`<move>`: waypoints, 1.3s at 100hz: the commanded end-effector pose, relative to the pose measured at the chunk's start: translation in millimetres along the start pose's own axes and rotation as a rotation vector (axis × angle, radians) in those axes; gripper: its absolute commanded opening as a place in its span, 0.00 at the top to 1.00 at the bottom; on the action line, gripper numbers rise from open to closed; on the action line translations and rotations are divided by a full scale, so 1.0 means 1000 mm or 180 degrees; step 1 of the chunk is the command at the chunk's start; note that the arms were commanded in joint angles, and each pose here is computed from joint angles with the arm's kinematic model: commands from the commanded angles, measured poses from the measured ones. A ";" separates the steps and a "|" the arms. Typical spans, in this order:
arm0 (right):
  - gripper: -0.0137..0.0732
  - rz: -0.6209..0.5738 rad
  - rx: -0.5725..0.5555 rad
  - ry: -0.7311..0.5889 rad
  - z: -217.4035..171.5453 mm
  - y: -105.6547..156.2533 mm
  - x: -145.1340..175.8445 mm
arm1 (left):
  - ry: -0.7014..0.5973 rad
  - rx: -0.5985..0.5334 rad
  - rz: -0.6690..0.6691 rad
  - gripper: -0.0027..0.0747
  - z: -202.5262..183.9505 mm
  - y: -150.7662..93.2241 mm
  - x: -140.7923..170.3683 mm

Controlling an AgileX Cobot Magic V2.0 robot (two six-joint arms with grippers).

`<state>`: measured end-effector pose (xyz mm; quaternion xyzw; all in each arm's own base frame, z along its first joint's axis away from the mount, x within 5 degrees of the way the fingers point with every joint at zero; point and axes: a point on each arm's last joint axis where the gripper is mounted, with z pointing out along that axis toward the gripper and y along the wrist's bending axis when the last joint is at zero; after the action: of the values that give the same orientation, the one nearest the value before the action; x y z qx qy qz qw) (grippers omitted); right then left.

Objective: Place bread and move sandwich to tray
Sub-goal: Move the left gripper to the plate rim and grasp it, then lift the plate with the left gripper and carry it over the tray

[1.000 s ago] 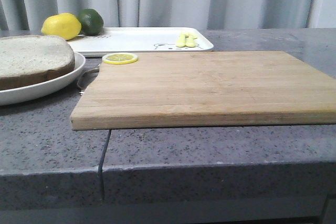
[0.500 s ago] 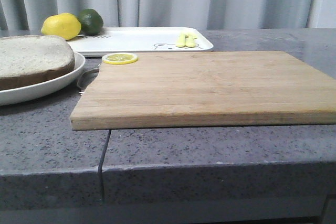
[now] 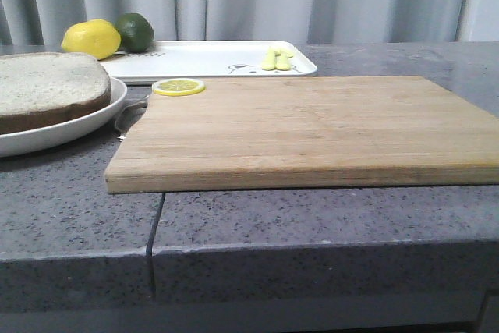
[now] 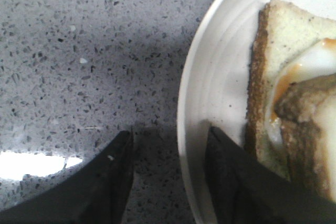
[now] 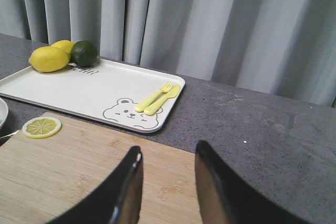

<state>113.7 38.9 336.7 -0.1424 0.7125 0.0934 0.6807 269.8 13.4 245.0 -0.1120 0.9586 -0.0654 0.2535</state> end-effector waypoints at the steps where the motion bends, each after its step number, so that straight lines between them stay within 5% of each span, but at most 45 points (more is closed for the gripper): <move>1: 0.53 -0.0013 0.0087 -0.0349 -0.002 -0.003 -0.016 | -0.0284 0.0048 -0.0060 0.67 -0.012 -0.002 -0.012; 25: 0.53 -0.0013 0.0087 -0.0349 -0.002 -0.003 -0.016 | -0.0318 0.0090 -0.0116 0.99 -0.012 -0.003 -0.013; 109: 0.54 -0.0013 0.0087 -0.0349 -0.002 -0.003 -0.016 | -0.0300 0.0100 -0.0304 0.99 -0.022 0.006 -0.012; 130: 0.54 -0.0013 0.0088 -0.0355 -0.002 -0.003 -0.016 | -0.0297 0.0408 -0.0442 0.99 -0.037 0.013 -0.019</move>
<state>113.7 38.8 336.8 -0.1422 0.7120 0.0934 0.6813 263.8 30.2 260.2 -0.1670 0.9456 -0.1143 0.2549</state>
